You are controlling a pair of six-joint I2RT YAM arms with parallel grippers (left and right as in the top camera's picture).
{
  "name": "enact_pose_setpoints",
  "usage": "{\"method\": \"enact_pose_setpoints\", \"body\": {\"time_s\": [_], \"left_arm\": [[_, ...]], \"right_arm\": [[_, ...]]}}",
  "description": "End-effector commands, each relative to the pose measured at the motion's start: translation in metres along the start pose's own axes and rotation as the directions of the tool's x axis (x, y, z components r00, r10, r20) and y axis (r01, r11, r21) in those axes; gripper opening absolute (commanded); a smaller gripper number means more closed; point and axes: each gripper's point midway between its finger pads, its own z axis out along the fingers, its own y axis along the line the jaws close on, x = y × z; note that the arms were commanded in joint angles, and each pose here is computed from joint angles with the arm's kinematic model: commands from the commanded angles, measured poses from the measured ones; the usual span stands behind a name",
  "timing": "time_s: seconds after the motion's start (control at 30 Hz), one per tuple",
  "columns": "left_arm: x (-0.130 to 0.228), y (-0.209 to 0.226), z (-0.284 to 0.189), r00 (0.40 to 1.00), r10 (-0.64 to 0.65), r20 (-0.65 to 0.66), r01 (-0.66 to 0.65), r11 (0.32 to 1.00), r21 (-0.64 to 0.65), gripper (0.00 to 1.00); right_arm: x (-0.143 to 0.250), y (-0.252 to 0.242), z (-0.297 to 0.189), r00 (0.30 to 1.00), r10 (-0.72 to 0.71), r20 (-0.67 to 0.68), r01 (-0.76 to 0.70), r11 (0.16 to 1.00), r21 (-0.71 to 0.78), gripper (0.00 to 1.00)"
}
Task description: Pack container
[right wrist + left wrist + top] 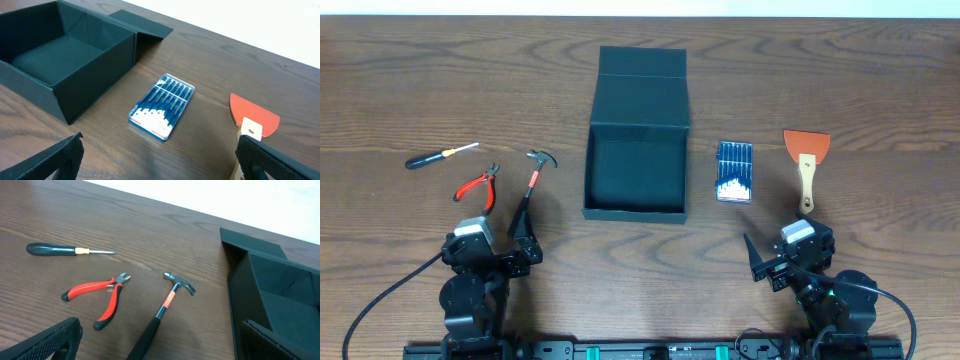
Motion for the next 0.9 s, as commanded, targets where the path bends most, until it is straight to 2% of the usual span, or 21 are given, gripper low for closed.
{"method": "enact_pose_setpoints", "body": {"time_s": [0.0, 0.4, 0.8, 0.87], "left_arm": [[0.011, 0.003, 0.002, 0.999, -0.005, -0.034, 0.004, 1.0, -0.012, 0.98], [0.011, 0.003, 0.002, 0.999, -0.005, -0.034, 0.004, 1.0, -0.012, 0.98], [0.01, 0.003, 0.002, 1.0, -0.005, -0.027, 0.005, 1.0, -0.01, 0.98], [0.011, 0.005, 0.002, 1.0, -0.004, -0.03, 0.004, 1.0, -0.023, 0.98]], "right_arm": [[0.001, -0.002, 0.0, 1.0, 0.016, 0.0, -0.016, 1.0, 0.009, 0.99], [0.001, -0.002, 0.0, 1.0, 0.016, 0.002, -0.016, 1.0, 0.008, 0.99], [-0.003, 0.012, 0.0, 1.0, 0.018, 0.021, -0.016, 0.997, -0.071, 0.99], [-0.005, 0.009, 0.0, 0.998, 0.051, 0.023, -0.049, 0.997, -0.059, 0.99]]}}
